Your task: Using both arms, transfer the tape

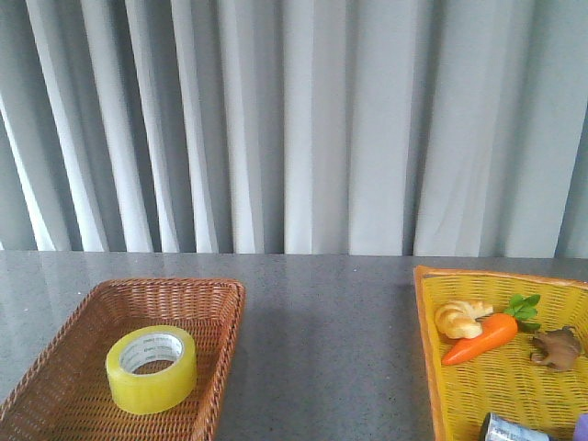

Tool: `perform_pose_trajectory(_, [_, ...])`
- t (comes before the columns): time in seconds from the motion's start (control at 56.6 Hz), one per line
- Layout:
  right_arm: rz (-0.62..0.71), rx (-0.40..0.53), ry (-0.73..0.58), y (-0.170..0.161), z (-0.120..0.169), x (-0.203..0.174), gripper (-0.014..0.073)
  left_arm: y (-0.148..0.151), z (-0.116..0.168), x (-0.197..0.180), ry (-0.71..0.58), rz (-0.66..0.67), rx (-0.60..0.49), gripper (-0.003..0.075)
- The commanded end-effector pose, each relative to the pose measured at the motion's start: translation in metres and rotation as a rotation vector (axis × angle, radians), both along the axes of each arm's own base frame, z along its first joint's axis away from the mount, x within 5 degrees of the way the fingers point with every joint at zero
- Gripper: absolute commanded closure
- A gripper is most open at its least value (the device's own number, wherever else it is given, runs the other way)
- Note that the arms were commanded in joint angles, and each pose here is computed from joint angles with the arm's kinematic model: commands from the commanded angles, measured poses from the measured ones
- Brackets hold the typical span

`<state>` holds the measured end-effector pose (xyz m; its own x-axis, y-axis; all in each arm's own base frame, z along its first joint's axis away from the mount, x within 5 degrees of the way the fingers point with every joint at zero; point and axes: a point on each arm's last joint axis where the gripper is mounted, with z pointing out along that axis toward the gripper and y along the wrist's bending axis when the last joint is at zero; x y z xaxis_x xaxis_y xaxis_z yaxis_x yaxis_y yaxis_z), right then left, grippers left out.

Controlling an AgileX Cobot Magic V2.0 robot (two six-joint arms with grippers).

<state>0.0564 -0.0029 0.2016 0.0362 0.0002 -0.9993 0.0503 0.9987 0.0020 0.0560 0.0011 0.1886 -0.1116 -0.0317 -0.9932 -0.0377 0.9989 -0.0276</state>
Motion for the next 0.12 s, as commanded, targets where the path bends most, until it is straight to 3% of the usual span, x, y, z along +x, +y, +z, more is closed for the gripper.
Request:
perform_pose_trajectory(0.0, [-0.001,-0.01,-0.074,0.0002,0.0054,-0.001,0.0602,0.0008,0.0098,-0.0009,-0.095,0.013,-0.015,0.0725])
perform_pose_trajectory(0.106, [-0.001,-0.01,-0.074,0.0002,0.0054,-0.001,0.0602,0.0008,0.0098,-0.0009,-0.095,0.013,-0.015,0.0725])
